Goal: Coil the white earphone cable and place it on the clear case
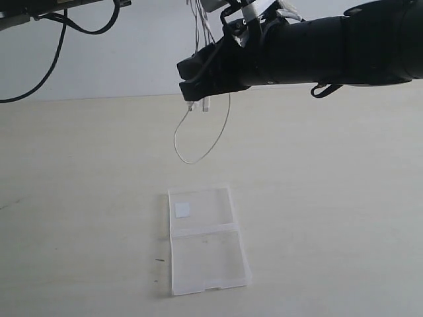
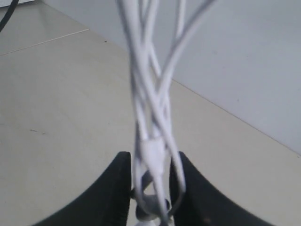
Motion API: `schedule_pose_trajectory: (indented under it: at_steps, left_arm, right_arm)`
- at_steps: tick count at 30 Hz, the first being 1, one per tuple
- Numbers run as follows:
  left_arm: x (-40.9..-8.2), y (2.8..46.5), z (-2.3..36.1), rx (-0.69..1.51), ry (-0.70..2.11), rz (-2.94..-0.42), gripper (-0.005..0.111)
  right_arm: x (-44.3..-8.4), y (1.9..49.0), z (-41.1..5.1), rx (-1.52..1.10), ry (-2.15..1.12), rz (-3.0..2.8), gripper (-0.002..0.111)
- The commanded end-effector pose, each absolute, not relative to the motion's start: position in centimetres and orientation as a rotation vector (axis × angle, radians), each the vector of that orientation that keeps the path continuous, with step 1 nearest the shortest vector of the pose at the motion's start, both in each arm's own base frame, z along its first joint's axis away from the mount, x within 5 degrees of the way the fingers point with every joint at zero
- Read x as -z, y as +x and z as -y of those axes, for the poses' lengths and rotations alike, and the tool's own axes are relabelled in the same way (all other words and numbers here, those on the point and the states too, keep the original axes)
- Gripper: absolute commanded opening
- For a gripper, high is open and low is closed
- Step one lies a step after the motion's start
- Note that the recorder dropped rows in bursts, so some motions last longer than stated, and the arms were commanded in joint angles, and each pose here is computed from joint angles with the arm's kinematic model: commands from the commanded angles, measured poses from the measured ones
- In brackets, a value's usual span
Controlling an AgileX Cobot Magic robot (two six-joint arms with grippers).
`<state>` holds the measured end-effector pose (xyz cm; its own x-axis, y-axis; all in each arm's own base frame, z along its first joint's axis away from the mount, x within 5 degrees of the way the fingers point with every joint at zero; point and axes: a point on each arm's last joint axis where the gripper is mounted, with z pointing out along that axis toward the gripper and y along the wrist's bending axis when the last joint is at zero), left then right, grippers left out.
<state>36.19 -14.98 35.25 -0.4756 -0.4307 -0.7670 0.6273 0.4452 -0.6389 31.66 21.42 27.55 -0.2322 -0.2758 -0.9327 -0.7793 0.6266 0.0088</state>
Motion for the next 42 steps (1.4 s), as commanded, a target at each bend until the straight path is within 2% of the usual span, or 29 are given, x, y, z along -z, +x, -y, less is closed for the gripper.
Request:
schedule_pose_trajectory:
  at_steps: [1,6,26,36,42]
  left_arm:
    - [-35.9,36.0,14.9,1.264,0.176,-1.622,0.0]
    - [-35.9,36.0,14.9,1.264,0.176,-1.622,0.0]
    - [-35.8,36.0,14.8,1.252,0.183,-1.624,0.0]
    - [-35.8,36.0,14.8,1.243,0.192,-1.627,0.0]
    - [-35.4,35.9,15.0,1.208,0.248,-1.653,0.0]
  right_arm:
    - [-27.6,31.7,-21.6,-0.609,-0.849,-1.793,0.023]
    - [-27.6,31.7,-21.6,-0.609,-0.849,-1.793,0.0]
    - [-27.3,32.6,-20.5,-0.485,-0.705,-1.885,0.0]
    - [-27.4,32.6,-20.4,-0.509,-0.654,-1.907,0.0]
    - [-28.5,32.8,-19.1,-0.372,-0.584,-1.906,0.0]
